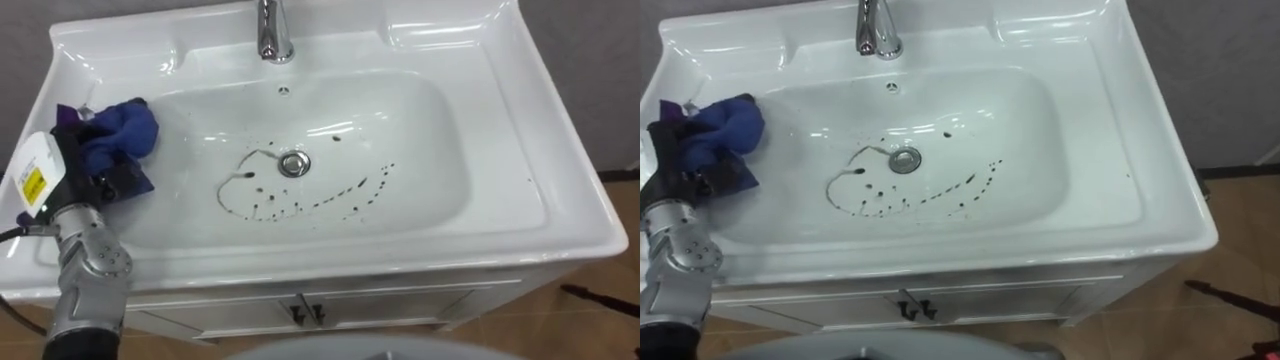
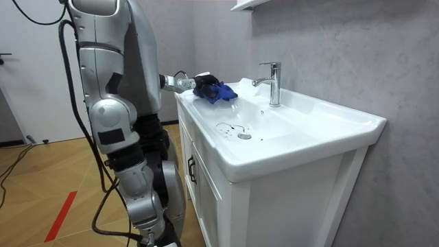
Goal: Wipe basin
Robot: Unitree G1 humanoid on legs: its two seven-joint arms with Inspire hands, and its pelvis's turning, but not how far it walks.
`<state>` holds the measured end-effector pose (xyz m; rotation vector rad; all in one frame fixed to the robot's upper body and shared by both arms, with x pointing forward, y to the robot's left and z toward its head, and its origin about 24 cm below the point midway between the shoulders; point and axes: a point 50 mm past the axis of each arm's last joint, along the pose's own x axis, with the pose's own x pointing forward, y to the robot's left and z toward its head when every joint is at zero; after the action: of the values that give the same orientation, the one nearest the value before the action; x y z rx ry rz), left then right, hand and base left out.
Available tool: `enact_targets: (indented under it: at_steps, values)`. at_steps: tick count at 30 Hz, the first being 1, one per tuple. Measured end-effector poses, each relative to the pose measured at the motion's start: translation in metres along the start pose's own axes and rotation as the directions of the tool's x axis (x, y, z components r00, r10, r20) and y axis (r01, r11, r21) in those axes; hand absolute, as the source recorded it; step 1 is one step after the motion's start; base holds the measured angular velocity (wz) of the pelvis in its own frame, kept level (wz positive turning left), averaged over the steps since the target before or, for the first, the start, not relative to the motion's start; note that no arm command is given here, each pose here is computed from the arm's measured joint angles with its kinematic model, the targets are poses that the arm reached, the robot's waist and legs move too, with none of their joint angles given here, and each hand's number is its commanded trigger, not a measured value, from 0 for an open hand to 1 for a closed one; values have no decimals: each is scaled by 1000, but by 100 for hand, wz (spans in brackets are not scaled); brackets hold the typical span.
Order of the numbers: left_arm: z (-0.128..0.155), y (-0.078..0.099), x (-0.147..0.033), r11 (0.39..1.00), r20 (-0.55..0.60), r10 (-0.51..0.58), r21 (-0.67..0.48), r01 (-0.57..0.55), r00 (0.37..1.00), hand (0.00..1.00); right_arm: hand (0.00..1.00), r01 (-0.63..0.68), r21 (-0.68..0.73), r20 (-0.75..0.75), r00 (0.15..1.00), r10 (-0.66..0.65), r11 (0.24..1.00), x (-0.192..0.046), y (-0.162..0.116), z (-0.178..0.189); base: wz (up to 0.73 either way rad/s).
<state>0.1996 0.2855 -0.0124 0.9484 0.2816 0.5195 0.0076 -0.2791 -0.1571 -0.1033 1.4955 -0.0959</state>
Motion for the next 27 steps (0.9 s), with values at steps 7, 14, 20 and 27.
enact_targets:
  at_steps: [7,14,20,27]
  values:
    - [38,-6,-4,998,189,-19,-57,31,982,100,0,-14,-23,60,998,15,1000,2,7,13,0]
    - [55,-9,-5,997,267,-20,-71,41,963,100,0,-19,-10,76,997,19,1000,2,8,16,-2]
    - [67,-4,-4,997,324,25,-82,2,946,100,0,-22,16,77,997,20,1000,2,8,14,-5]
    - [72,-10,-8,999,363,-1,-43,18,932,100,0,-20,4,76,997,19,1000,2,8,14,0]
